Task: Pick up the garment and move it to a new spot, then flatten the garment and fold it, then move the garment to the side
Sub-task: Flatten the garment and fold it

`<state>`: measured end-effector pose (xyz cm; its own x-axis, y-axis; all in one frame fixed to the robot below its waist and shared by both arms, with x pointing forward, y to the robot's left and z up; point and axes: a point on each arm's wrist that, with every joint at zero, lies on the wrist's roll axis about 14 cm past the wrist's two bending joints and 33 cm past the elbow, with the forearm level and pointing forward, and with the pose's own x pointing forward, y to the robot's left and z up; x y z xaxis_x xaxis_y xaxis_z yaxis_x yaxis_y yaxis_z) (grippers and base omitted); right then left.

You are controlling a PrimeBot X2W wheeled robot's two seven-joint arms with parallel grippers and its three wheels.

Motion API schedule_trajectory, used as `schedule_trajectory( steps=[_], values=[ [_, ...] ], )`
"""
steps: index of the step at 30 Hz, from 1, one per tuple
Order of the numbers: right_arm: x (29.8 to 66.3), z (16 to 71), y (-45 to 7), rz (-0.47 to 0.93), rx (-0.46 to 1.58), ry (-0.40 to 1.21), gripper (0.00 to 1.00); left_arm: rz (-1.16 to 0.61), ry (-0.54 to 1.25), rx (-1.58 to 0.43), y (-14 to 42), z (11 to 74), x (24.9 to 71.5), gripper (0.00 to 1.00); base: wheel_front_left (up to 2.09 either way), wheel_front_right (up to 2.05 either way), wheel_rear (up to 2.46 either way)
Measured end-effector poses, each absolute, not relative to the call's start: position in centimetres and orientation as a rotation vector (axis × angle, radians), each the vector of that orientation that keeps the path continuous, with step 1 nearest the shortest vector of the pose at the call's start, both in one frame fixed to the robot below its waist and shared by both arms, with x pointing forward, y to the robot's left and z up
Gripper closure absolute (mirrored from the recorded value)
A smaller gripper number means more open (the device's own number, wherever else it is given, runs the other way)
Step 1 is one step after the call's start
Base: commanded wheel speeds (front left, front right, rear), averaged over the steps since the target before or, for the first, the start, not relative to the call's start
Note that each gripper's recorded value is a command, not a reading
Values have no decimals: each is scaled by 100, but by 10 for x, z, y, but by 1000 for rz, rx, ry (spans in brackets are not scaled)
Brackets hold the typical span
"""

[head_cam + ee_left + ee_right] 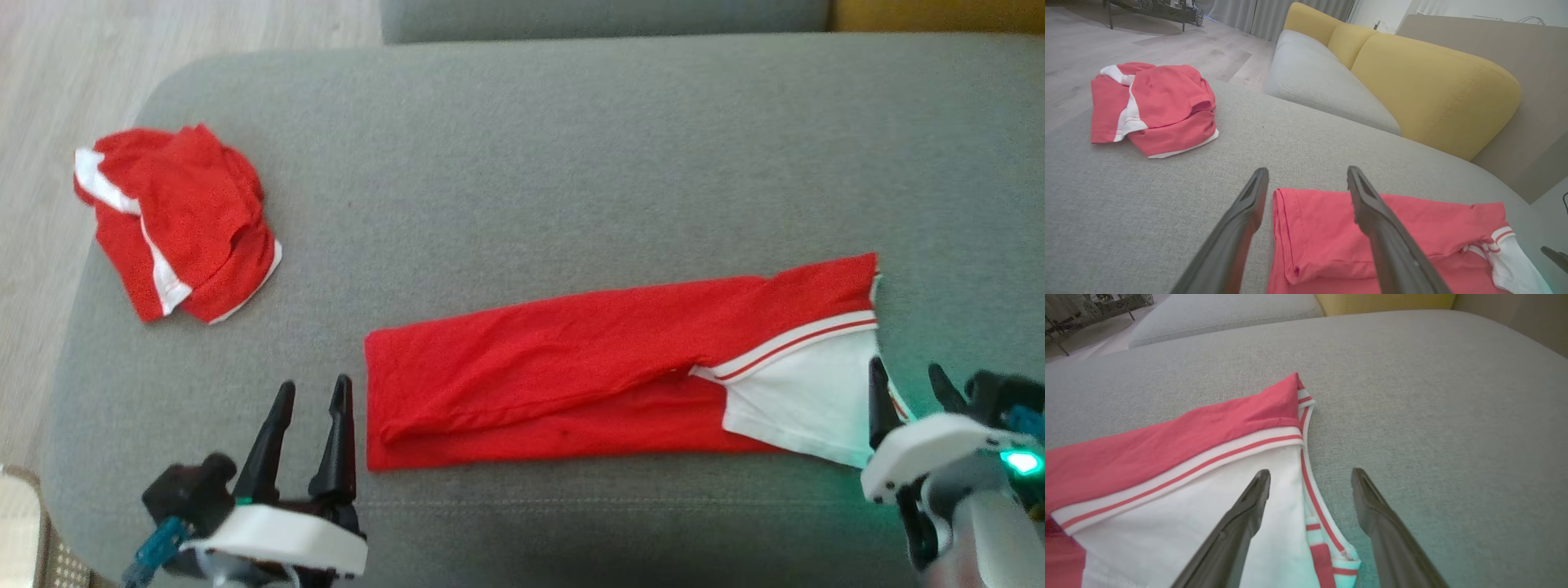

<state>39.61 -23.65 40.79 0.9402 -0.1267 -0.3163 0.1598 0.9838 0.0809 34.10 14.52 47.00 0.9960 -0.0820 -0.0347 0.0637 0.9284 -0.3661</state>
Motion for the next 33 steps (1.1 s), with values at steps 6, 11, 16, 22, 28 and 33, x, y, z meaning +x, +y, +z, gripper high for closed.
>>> schedule_trajectory(
  steps=[6, 11, 16, 22, 28, 33],
  values=[
    [413, 388, -235, -143, 48, 401, 0, -52, 39, -371, 153, 472, 352, 0, 0, 0, 0],
    [423, 369, -226, -136, 79, 459, 0, -27, 27, -369, 163, 474, 359, 0, 0, 0, 0],
    [433, 363, -222, -128, 84, 489, 0, -28, 33, -339, 164, 471, 361, 0, 0, 0, 0],
    [436, 361, -217, -105, 76, 510, 100, -41, 7, -334, 162, 480, 366, 0, 0, 0, 0],
    [435, 369, -219, -99, 38, 497, 100, -66, -22, -336, 156, 489, 371, 0, 0, 0, 0],
    [431, 376, -233, -131, -15, 506, 100, -76, -36, -338, 153, 494, 371, 0, 0, 0, 0]
  ],
)
